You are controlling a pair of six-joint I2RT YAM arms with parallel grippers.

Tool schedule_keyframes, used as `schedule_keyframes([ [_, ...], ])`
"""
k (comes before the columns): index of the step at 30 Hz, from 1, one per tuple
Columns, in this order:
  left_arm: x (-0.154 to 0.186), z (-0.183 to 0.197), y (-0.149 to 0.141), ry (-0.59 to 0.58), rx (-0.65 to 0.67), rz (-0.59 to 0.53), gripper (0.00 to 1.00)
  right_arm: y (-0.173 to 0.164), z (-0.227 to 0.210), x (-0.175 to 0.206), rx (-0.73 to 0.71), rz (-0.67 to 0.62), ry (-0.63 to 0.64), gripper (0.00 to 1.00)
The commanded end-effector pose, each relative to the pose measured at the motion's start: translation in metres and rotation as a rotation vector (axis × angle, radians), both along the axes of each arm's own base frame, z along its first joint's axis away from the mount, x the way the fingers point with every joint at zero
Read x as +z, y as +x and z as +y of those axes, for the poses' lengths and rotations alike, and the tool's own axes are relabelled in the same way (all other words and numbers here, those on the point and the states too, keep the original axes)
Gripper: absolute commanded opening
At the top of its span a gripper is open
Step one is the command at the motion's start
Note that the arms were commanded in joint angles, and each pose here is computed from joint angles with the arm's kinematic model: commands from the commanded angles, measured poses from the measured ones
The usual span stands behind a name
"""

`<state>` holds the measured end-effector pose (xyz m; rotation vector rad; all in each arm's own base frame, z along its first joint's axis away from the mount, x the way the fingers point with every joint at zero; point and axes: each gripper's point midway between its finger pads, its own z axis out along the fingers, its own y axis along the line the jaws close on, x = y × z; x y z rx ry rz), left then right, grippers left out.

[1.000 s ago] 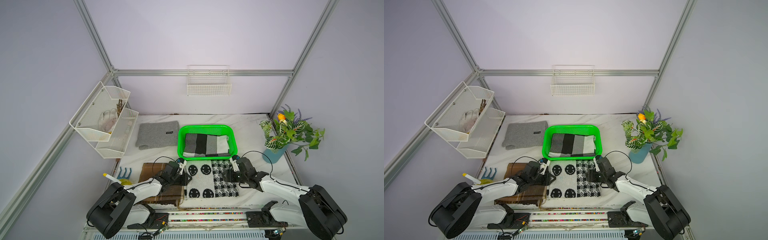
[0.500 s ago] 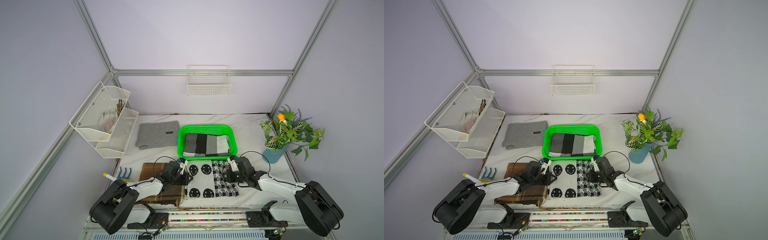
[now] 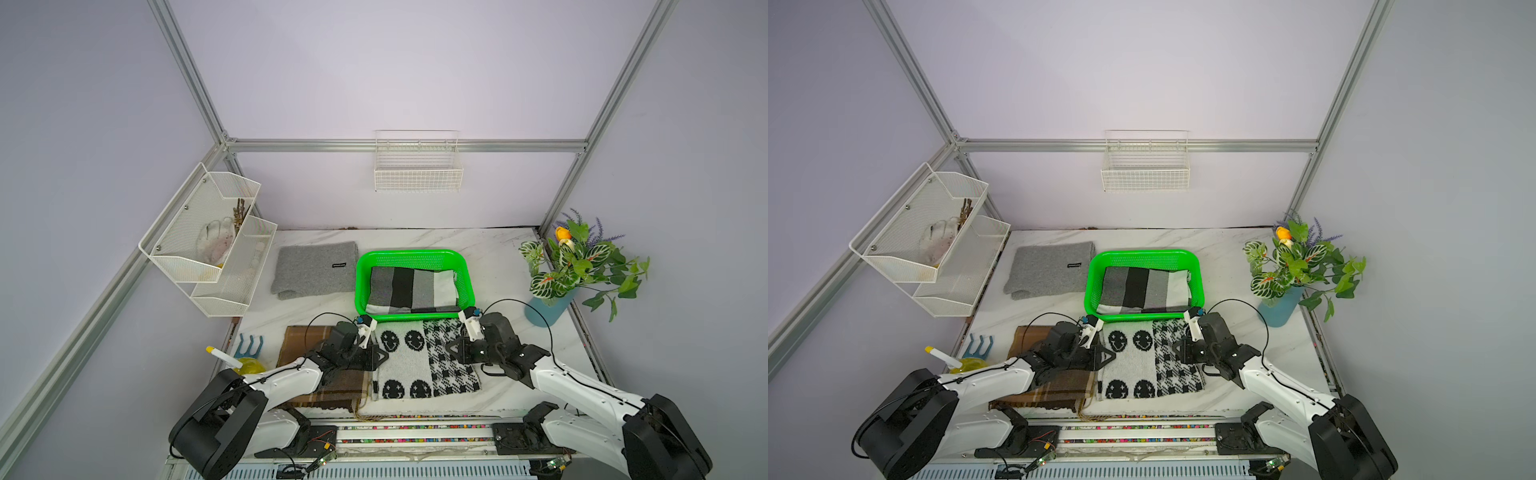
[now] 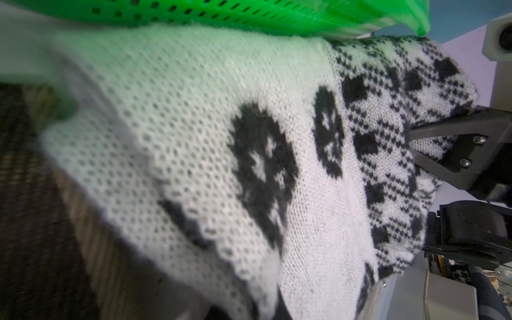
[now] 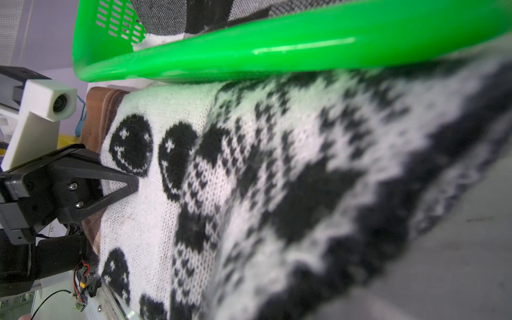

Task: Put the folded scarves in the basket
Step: Pick up the scarf at the center of the board, then place the scarf in the basket.

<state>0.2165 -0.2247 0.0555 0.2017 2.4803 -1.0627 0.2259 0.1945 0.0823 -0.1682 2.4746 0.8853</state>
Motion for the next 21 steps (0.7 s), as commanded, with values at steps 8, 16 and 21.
schedule_keyframes([
  [8, 0.091, -0.024, 0.000, -0.143, -0.049, -0.145, 0.00, 0.000, 0.008, 0.070, 0.048, -0.138, 0.075, 0.00],
  [16, 0.153, -0.022, 0.004, -0.194, -0.026, -0.247, 0.00, 0.006, 0.017, 0.130, 0.085, -0.221, 0.099, 0.00],
  [21, 0.198, -0.022, 0.014, -0.217, 0.002, -0.319, 0.00, 0.019, 0.025, 0.182, 0.093, -0.287, 0.128, 0.00],
])
